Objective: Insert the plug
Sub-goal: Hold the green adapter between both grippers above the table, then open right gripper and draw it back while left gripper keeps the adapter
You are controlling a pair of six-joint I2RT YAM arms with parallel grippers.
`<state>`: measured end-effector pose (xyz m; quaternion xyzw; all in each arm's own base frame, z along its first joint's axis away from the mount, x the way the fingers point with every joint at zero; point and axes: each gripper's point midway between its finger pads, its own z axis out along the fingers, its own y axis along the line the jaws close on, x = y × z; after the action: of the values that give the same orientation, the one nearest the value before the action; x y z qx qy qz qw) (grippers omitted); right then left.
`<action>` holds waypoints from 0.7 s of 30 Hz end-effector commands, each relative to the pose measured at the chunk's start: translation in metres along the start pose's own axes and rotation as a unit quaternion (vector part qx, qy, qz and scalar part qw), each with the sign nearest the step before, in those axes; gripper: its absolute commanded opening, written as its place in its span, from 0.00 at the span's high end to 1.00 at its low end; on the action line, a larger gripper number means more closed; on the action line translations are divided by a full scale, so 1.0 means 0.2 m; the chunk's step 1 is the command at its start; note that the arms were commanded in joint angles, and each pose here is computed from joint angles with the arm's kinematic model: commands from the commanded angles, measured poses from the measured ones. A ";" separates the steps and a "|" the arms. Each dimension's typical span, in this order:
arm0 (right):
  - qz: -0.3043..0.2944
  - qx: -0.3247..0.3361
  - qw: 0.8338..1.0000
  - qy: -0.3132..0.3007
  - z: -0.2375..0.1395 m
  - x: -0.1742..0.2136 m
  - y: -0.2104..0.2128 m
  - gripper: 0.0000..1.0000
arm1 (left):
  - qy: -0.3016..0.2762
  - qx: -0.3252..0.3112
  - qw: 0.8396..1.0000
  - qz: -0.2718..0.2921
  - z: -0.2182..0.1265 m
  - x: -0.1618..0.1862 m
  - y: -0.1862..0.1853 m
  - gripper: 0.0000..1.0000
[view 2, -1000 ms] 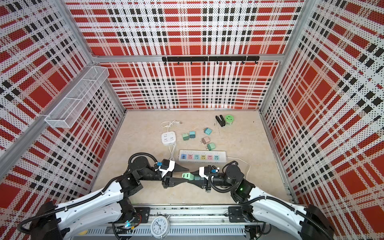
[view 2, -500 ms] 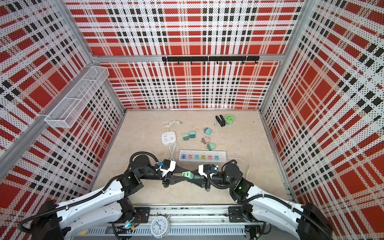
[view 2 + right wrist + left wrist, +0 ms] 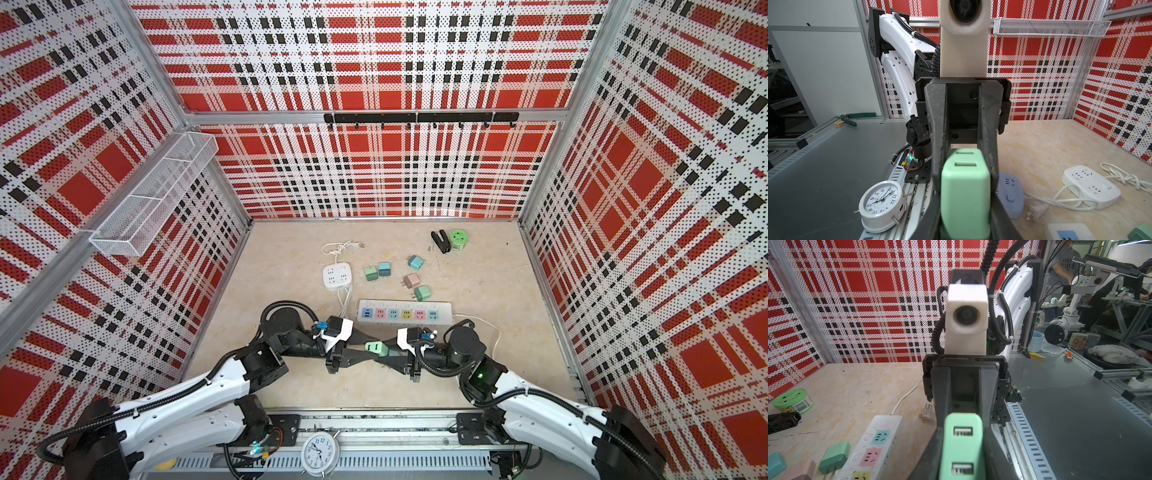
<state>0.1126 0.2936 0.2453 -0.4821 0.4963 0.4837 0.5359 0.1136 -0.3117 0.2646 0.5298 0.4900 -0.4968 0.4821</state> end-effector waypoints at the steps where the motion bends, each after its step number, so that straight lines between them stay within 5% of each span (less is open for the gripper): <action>1: -0.029 0.018 0.999 -0.035 0.00 -0.10 -0.02 0.96 | -0.011 -0.016 1.000 -0.007 0.02 -0.08 0.03 0.93; 11: -0.023 0.012 0.999 -0.022 0.04 -0.06 -0.04 0.94 | -0.012 -0.021 1.000 -0.005 0.01 -0.09 0.03 0.97; 14: -0.019 0.020 0.999 -0.017 0.05 -0.04 -0.06 0.78 | -0.009 -0.032 0.999 -0.001 0.00 -0.09 0.04 0.98; 16: -0.017 0.033 0.999 -0.013 0.05 -0.02 -0.08 0.57 | -0.008 -0.042 0.999 -0.001 0.00 -0.09 0.05 0.99; 21: -0.008 0.084 0.996 -0.013 0.03 0.01 -0.18 0.31 | 0.002 -0.090 0.996 -0.004 -0.02 -0.06 0.14 1.00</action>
<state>0.1345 0.3010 0.2290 -0.4575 0.5322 0.4614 0.5428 0.1272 -0.3108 0.2650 0.5040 0.5259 -0.4709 0.4977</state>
